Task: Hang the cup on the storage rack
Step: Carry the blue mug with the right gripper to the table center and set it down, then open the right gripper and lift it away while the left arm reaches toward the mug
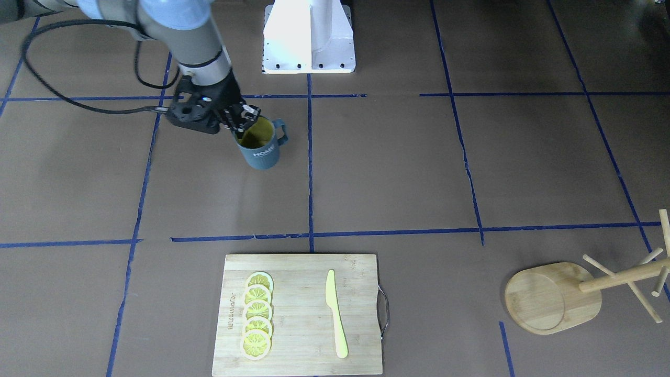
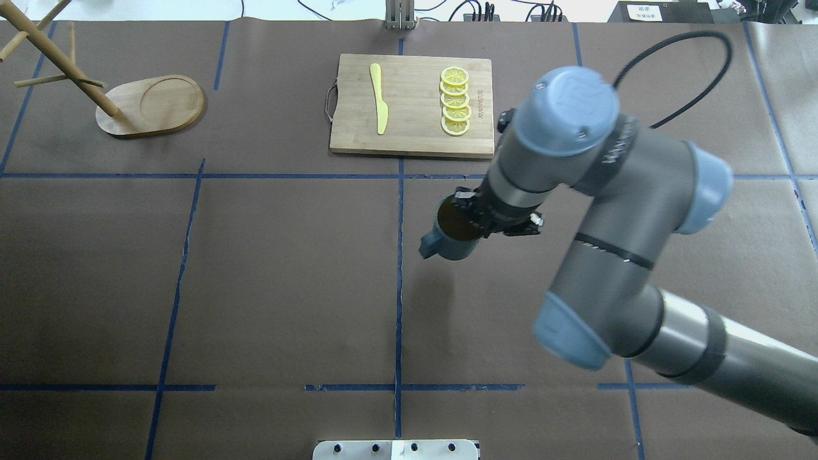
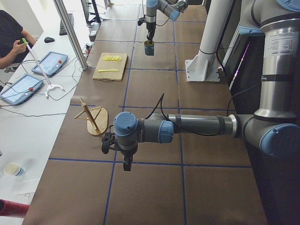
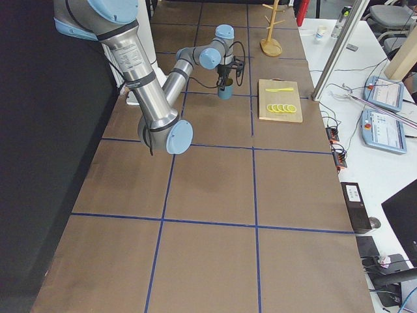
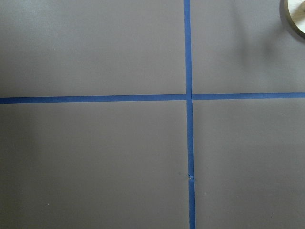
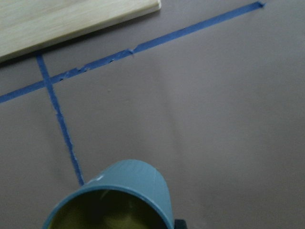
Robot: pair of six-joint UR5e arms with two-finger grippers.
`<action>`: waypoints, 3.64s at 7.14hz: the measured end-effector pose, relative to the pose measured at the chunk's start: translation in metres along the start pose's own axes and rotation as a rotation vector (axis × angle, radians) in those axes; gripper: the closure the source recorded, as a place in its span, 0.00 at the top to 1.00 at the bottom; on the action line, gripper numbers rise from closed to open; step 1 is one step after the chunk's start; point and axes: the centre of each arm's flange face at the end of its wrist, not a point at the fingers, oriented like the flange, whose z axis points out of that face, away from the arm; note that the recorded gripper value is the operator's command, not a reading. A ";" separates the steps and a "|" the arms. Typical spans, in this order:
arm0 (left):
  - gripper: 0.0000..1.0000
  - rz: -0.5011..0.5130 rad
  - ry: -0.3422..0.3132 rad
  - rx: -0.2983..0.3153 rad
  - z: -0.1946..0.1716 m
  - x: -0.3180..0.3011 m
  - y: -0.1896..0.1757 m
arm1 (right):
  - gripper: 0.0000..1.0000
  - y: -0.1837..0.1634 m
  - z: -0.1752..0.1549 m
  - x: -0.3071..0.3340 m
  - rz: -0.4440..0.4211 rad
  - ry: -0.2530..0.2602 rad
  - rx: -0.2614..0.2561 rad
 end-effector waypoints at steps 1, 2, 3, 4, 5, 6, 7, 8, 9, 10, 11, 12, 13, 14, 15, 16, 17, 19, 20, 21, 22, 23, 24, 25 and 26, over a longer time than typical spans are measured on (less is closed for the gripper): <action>1.00 0.000 0.000 0.001 0.000 0.000 0.000 | 0.00 0.019 0.023 -0.036 0.011 0.007 0.012; 1.00 0.000 -0.001 0.001 0.000 0.000 0.000 | 0.00 0.033 0.040 -0.056 0.014 0.000 0.015; 1.00 0.000 -0.001 0.001 0.000 0.000 0.000 | 0.00 0.041 0.047 -0.065 0.020 -0.005 0.019; 1.00 0.000 -0.001 0.001 -0.001 0.000 0.000 | 0.14 0.045 0.049 -0.069 0.025 -0.006 0.020; 1.00 0.001 -0.001 0.002 -0.001 0.000 0.000 | 0.54 0.048 0.052 -0.069 0.029 -0.004 0.018; 1.00 0.002 -0.001 0.002 -0.001 0.001 -0.001 | 0.99 0.051 0.055 -0.069 0.029 0.000 0.015; 1.00 0.001 -0.001 0.002 -0.001 0.000 -0.001 | 1.00 0.054 0.058 -0.069 0.027 0.003 0.011; 1.00 0.001 -0.002 0.002 -0.001 0.000 -0.001 | 1.00 0.057 0.060 -0.069 0.022 0.001 0.008; 1.00 0.003 -0.001 0.003 -0.002 0.001 -0.002 | 1.00 0.059 0.059 -0.070 0.020 -0.004 0.006; 1.00 0.007 -0.001 0.007 -0.003 0.003 -0.003 | 1.00 0.056 0.054 -0.071 0.021 -0.013 0.008; 1.00 0.018 0.000 0.018 -0.009 0.009 -0.004 | 1.00 0.045 0.041 -0.070 0.031 -0.029 0.010; 1.00 0.039 0.014 0.032 -0.017 0.021 -0.001 | 1.00 0.025 0.023 -0.067 0.054 -0.048 0.005; 1.00 0.073 0.060 0.047 -0.027 0.044 0.007 | 1.00 -0.004 0.000 -0.055 0.085 -0.065 -0.004; 1.00 0.117 0.114 0.059 -0.038 0.071 0.013 | 1.00 -0.033 -0.022 -0.036 0.105 -0.075 -0.008; 1.00 0.170 0.145 0.070 -0.048 0.100 0.020 | 1.00 -0.059 -0.039 -0.014 0.104 -0.083 -0.009; 1.00 0.208 0.164 0.069 -0.055 0.139 0.030 | 1.00 -0.080 -0.051 0.009 0.088 -0.087 -0.003; 1.00 0.222 0.184 0.055 -0.059 0.185 0.036 | 1.00 -0.100 -0.061 0.034 0.064 -0.087 0.016; 1.00 0.280 0.229 0.020 -0.054 0.270 0.030 | 1.00 -0.137 -0.076 0.092 0.000 -0.070 0.062; 1.00 0.348 0.240 0.024 -0.053 0.313 0.019 | 1.00 -0.154 -0.080 0.123 -0.041 -0.051 0.080; 1.00 0.433 0.222 0.031 -0.043 0.359 0.009 | 1.00 -0.167 -0.082 0.151 -0.078 -0.034 0.082; 1.00 0.525 0.202 0.033 -0.025 0.411 0.005 | 1.00 -0.179 -0.083 0.177 -0.114 -0.020 0.078; 1.00 0.606 0.211 0.036 -0.014 0.459 0.006 | 1.00 -0.190 -0.083 0.200 -0.145 -0.003 0.076; 1.00 0.678 0.236 0.038 -0.007 0.501 0.014 | 1.00 -0.198 -0.083 0.221 -0.167 0.003 0.065; 1.00 0.754 0.252 0.048 0.002 0.542 0.027 | 1.00 -0.204 -0.086 0.239 -0.177 -0.009 0.039; 1.00 0.836 0.242 0.072 0.021 0.585 0.050 | 1.00 -0.209 -0.090 0.256 -0.187 -0.025 0.013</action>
